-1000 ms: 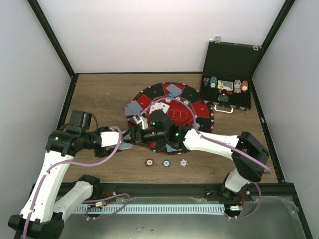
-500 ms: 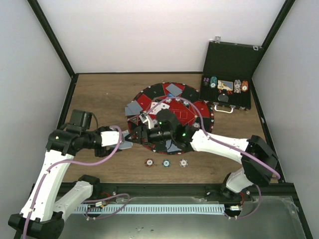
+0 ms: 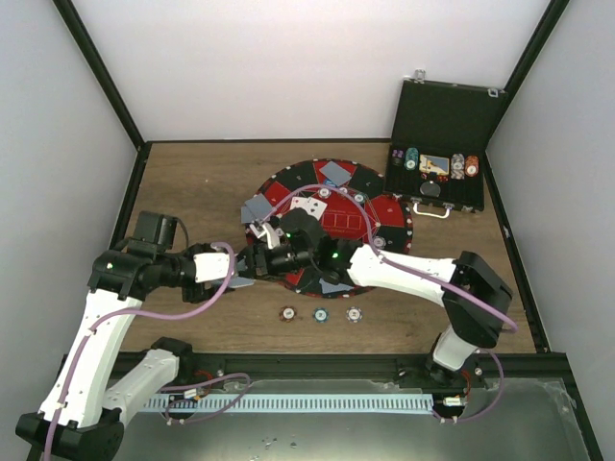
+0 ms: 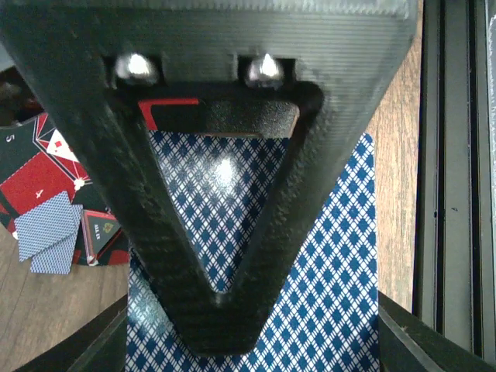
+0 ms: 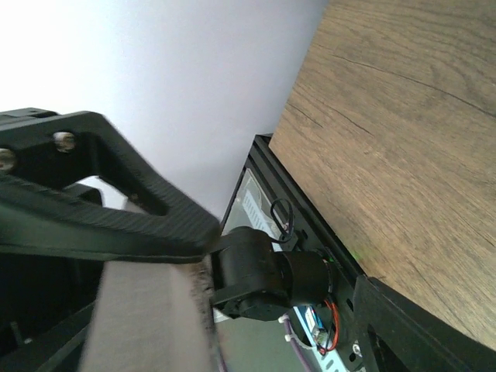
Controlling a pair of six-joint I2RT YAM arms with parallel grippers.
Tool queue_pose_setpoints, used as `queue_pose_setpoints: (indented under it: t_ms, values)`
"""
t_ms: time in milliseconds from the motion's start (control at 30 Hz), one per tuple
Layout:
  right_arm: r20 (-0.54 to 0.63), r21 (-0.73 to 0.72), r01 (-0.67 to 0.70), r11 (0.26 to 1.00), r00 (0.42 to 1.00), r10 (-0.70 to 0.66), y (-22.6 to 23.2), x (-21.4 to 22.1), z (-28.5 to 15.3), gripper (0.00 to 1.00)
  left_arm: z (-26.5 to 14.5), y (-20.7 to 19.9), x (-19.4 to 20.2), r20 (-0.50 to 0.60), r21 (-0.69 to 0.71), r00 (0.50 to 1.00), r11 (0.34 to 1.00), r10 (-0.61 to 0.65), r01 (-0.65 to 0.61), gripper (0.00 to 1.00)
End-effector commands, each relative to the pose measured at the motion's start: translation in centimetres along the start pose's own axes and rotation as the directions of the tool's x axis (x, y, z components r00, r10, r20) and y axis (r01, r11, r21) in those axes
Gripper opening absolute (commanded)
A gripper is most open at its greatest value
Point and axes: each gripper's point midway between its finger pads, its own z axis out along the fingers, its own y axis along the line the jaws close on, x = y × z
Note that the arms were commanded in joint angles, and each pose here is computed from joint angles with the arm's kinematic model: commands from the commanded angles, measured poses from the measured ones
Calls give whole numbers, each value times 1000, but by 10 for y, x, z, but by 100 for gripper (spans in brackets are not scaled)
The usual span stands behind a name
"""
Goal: Distribute texas hold em gaming equipment
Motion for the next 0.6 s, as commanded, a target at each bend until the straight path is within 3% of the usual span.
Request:
queue_pose_setpoints:
  t_ms: [0, 433, 567]
  values:
    - [-11, -4, 14, 1000, 1000, -15, 2, -4, 8, 73, -7, 1, -11, 39, -12, 999, 999, 32, -31, 4]
    - [50, 84, -58, 995, 997, 54, -44, -6, -29, 64, -7, 1, -12, 46, -9, 998, 999, 36, -36, 4]
    - [59, 86, -57, 995, 997, 52, -43, -7, -35, 54, -7, 1, -13, 48, -8, 998, 999, 36, -35, 4]
